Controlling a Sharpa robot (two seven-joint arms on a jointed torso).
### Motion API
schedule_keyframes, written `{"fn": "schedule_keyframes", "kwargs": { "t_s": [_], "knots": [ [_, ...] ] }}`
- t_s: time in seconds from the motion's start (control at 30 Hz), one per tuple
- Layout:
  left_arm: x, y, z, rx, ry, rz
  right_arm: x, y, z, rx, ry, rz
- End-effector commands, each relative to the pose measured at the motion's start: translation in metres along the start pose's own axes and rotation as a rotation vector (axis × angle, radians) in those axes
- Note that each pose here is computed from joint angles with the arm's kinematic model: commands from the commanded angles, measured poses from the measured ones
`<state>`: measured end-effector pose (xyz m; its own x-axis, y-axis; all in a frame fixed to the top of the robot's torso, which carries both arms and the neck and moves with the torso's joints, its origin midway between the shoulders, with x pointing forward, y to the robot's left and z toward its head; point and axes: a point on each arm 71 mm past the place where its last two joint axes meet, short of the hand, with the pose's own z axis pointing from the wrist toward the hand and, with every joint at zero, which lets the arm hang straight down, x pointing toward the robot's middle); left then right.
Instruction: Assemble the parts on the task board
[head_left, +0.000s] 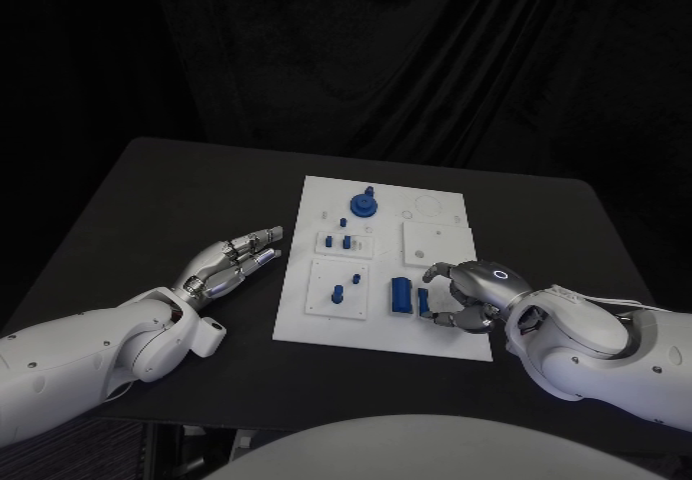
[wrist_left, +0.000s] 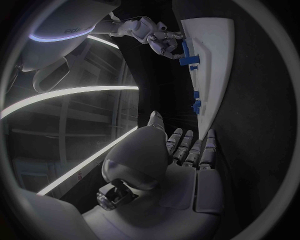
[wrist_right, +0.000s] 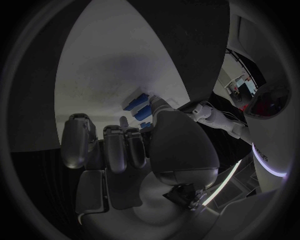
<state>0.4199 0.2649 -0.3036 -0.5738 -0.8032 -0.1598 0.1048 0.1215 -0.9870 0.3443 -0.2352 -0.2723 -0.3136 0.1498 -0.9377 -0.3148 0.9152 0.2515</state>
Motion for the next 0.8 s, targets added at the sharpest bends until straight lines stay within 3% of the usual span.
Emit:
{"fn": "schedule_keyframes", "kwargs": {
  "t_s": [0.03, 0.8],
  "knots": [
    [0.0023, 0.0002, -0.0009, 0.018, 0.01, -0.013, -0.0008, -0.0007, -0.0011, 0.002, -0.019, 0.015],
    [0.0031, 0.0004, -0.0006, 0.018, 0.011, -0.014, 0.0016, -0.0061, 0.0037, 0.021, -0.007, 0.016]
  ]
}}
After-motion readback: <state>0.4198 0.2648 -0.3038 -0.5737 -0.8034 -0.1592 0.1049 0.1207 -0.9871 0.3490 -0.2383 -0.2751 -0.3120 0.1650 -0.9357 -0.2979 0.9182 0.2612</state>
